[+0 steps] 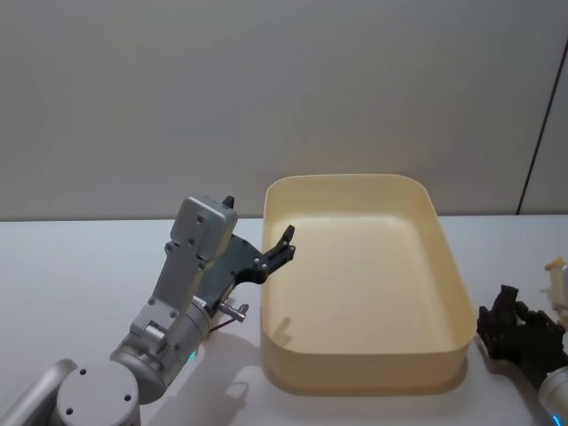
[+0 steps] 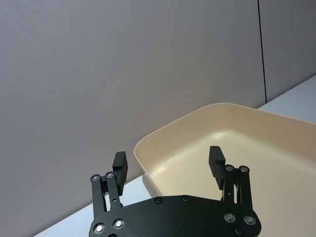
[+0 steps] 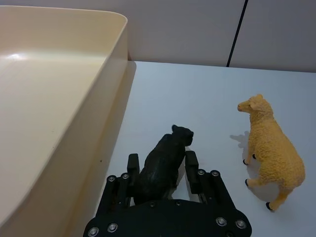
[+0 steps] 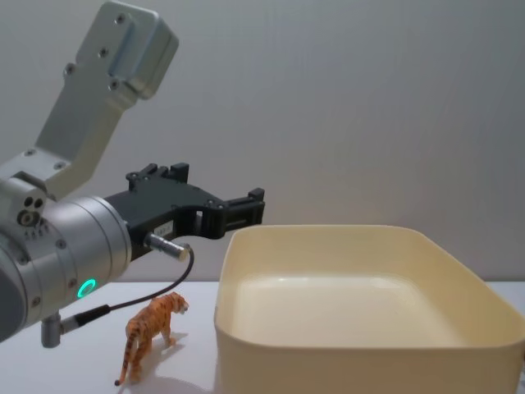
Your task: Pick up the toy alternately with two hands and place it into the central storage box.
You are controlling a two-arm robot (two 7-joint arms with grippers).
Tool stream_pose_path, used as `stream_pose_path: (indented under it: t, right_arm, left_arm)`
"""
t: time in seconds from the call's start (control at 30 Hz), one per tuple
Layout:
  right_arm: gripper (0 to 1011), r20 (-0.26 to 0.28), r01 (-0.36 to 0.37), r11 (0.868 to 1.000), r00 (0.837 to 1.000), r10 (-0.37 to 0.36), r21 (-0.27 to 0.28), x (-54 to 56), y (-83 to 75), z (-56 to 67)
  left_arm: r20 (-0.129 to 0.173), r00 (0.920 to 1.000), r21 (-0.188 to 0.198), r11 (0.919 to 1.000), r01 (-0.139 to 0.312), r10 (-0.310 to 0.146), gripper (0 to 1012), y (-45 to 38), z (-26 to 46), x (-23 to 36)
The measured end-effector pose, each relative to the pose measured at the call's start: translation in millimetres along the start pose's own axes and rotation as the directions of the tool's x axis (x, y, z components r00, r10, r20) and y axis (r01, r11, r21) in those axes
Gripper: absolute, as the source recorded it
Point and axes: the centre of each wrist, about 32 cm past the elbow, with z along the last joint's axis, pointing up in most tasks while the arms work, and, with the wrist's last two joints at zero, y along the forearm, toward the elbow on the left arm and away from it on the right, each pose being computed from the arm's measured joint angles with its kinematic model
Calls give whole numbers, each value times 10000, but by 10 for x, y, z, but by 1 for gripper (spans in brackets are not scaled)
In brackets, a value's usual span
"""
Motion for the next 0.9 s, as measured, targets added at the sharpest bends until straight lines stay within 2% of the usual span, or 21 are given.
stream_pose_path:
  t: [0.03,0.2,0.23,0.3,0.67,0.9]
  right_arm:
    - [538,4,4,10000,10000,-4,-4,-1,2,-1]
    - [397,27,27,10000,10000,-27,-25,-6,12,-6]
    - [340,34,34,10000,10000,-34,-28,-7,14,-6]
    - [306,42,41,10000,10000,-41,-33,-8,16,-7]
    - [304,46,49,10000,10000,-49,-10,-12,18,-10]
    - [304,90,58,9993,9999,-61,366,-7,-7,27]
  left_arm:
    - [0,10000,0,10000,-1,1,1001,0,0,0]
    - [0,10000,-1,10000,-1,1,1001,0,0,0]
    - [0,10000,0,10000,0,0,1001,0,0,0]
    - [0,10000,0,10000,0,0,1001,0,0,0]
    - [-1,10000,0,10000,-1,1,1001,0,0,0]
    - [-1,10000,0,10000,0,0,1001,0,0,0]
